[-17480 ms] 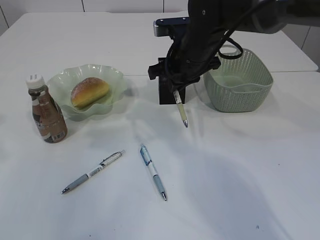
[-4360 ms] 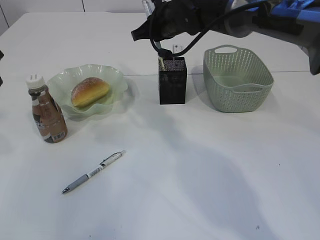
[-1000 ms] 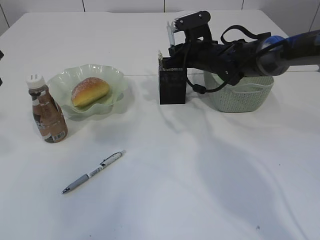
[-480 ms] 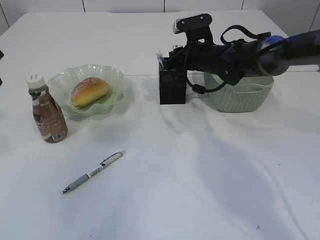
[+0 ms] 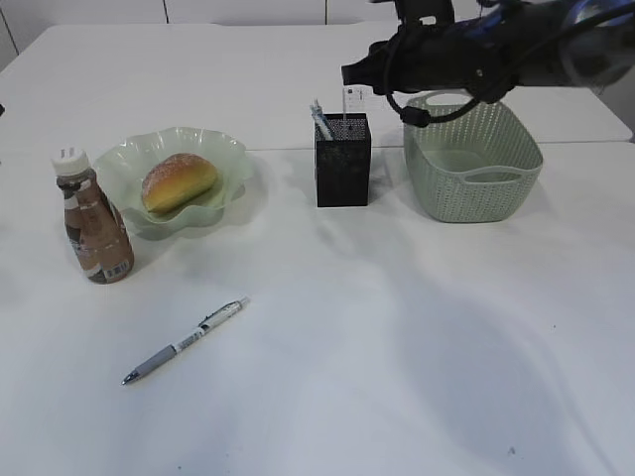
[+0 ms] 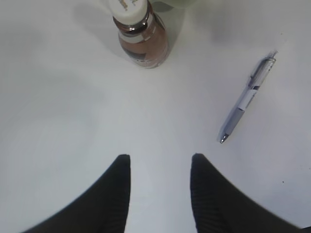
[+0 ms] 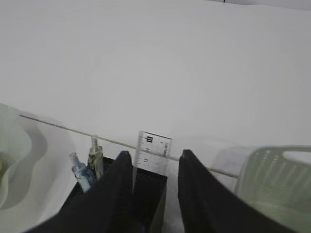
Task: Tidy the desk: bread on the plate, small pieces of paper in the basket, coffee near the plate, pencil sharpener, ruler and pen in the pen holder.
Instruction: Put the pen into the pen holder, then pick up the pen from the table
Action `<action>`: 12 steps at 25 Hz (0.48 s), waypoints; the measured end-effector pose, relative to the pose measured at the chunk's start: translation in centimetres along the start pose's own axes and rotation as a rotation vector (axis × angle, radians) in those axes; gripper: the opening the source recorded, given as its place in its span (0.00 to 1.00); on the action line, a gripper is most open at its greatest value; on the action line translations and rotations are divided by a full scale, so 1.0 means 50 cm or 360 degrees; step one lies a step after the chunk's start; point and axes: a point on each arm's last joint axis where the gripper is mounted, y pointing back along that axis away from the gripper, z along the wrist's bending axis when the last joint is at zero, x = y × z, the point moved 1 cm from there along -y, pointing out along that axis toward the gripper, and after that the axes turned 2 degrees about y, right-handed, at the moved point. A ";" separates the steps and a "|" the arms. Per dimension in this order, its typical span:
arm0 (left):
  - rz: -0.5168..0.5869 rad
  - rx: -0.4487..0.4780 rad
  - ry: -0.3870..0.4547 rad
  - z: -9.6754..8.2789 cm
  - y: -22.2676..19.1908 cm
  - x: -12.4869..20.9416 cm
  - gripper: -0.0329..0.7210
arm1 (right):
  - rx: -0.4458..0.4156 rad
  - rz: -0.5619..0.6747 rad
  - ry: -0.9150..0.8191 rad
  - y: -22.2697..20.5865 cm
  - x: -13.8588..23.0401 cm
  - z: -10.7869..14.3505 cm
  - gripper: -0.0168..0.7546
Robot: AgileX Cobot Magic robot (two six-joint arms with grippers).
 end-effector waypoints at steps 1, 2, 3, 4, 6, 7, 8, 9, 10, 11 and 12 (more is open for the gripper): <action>-0.0001 -0.0003 -0.0002 0.000 0.000 0.000 0.42 | 0.0023 0.0038 -0.0007 0.009 -0.005 -0.004 0.38; -0.0001 -0.0007 -0.0003 0.001 0.000 0.000 0.42 | 0.0046 0.0078 -0.0011 0.018 -0.008 -0.007 0.39; -0.0001 -0.0007 -0.0003 0.001 0.000 0.000 0.42 | 0.0058 0.0095 -0.0012 0.023 -0.012 -0.009 0.39; -0.0001 -0.0007 -0.0003 0.001 0.000 0.000 0.42 | 0.0074 0.0129 -0.0013 0.028 -0.011 -0.011 0.39; -0.0001 -0.0007 -0.0003 0.001 0.000 0.000 0.42 | 0.0141 0.0251 -0.0022 0.054 -0.018 -0.021 0.39; 0.0000 -0.0007 -0.0003 0.001 0.000 0.000 0.42 | 0.0141 0.0251 -0.0022 0.054 -0.018 -0.021 0.39; 0.0000 -0.0007 -0.0003 0.001 0.000 0.000 0.42 | 0.0191 0.0358 -0.0023 0.075 -0.021 -0.029 0.39; 0.0000 -0.0007 -0.0003 0.001 0.000 0.000 0.42 | 0.0207 0.0385 -0.0019 0.084 -0.025 -0.031 0.39; 0.0001 0.0001 0.0001 0.000 0.000 0.000 0.42 | 0.0230 0.0437 -0.0018 0.094 -0.025 -0.035 0.39; 0.0002 0.0008 0.0004 -0.001 0.000 0.000 0.42 | 0.0241 0.0455 -0.0017 0.102 -0.029 -0.036 0.40; 0.0004 0.0019 0.0009 -0.002 0.000 0.001 0.42 | 0.0276 0.0526 -0.0020 0.119 -0.032 -0.042 0.40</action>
